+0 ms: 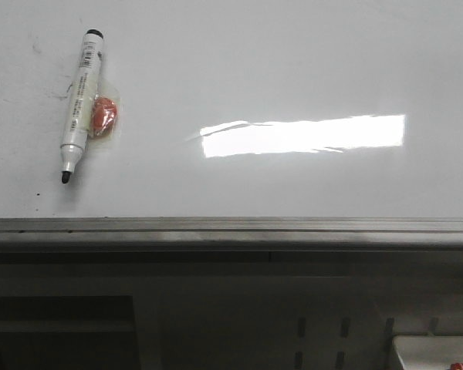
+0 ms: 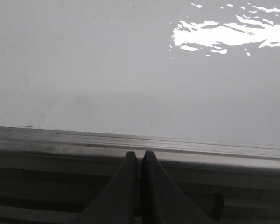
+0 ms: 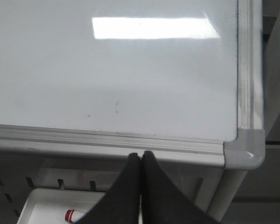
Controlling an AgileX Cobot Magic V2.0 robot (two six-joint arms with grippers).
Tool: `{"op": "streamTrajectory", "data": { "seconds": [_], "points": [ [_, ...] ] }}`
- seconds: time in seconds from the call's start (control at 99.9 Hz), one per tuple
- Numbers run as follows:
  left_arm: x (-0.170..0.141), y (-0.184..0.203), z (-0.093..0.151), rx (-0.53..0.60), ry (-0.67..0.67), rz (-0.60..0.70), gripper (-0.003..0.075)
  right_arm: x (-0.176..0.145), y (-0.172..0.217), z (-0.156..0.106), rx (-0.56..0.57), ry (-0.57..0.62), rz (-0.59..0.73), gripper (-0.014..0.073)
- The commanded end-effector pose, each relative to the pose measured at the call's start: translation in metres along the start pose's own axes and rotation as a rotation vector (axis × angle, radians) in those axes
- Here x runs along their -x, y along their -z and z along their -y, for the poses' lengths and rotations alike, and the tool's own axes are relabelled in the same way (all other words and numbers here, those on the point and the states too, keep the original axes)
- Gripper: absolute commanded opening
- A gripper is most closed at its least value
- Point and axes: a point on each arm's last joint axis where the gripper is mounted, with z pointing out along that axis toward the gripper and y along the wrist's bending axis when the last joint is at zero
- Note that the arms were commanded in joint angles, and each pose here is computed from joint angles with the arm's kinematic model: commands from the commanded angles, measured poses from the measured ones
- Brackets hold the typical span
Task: Write number 4 on whiteboard
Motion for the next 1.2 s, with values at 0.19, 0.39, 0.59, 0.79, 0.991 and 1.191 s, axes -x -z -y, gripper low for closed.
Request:
{"op": "streamTrajectory", "data": {
  "seconds": [0.19,0.39,0.59,0.79,0.991,1.191],
  "points": [
    [-0.0051,-0.0018,0.0005,-0.008,0.012,0.041,-0.002,-0.0055,-0.0012,-0.0001,-0.007,0.004,0.006,-0.0065],
    [-0.0051,-0.0018,0.0005,-0.008,0.012,0.041,-0.002,-0.0055,-0.0012,-0.0001,-0.007,0.004,0.006,-0.0065],
    [-0.0051,-0.0018,0.0005,-0.008,0.012,0.041,-0.002,-0.0055,-0.0012,-0.0001,-0.007,0.004,0.006,-0.0065],
    [-0.005,-0.0018,-0.0004,0.003,-0.022,0.042,-0.002,-0.0055,-0.0012,-0.0001,-0.007,0.004,0.006,-0.0065],
    [-0.005,-0.0018,-0.0004,0.003,-0.022,0.042,-0.002,-0.0055,-0.0012,-0.0001,-0.007,0.004,0.006,-0.0065],
    [-0.005,-0.0018,-0.0004,0.003,-0.022,0.042,-0.002,-0.0032,-0.0012,0.0001,-0.009,0.004,0.031,-0.0065]
  ]
}}
